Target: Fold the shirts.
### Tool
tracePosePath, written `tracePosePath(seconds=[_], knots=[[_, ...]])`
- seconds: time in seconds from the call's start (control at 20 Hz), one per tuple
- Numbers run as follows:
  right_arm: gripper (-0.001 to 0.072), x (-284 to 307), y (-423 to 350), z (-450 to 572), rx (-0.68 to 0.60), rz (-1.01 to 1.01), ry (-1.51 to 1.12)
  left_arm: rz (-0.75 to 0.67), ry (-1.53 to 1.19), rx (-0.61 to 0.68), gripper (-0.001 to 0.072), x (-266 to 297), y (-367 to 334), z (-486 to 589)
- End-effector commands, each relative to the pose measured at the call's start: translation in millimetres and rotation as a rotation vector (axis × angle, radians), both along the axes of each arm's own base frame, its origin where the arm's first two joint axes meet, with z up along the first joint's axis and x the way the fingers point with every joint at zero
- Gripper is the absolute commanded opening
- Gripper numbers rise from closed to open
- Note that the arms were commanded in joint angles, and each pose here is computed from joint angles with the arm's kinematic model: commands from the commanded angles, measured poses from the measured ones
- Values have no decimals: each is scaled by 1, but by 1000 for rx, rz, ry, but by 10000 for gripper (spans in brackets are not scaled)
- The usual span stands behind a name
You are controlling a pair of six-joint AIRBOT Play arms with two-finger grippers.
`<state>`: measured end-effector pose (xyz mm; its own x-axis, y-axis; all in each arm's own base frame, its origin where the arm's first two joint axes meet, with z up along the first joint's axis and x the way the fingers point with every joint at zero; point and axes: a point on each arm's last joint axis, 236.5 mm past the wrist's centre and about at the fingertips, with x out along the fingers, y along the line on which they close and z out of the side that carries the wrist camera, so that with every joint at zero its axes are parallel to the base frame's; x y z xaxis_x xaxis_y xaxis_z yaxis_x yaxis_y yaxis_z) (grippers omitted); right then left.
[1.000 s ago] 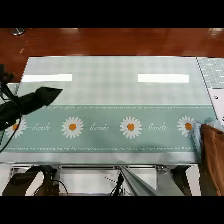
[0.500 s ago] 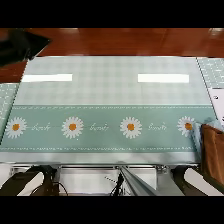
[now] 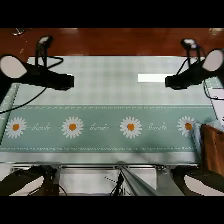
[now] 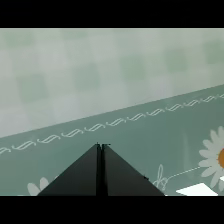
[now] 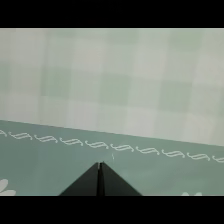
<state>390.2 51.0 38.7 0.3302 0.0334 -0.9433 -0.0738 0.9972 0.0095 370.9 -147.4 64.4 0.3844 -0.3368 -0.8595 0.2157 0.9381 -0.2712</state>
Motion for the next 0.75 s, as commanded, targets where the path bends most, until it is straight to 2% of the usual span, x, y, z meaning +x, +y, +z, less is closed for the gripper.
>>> tracePosePath(seconds=[0.0,0.7], knots=[[23,-1,-2,-39,-75,9,54,13,61,106,18,-2,15,-32],[23,0,-1,-38,-70,8,48,12,66,107,18,-3,15,-32]])
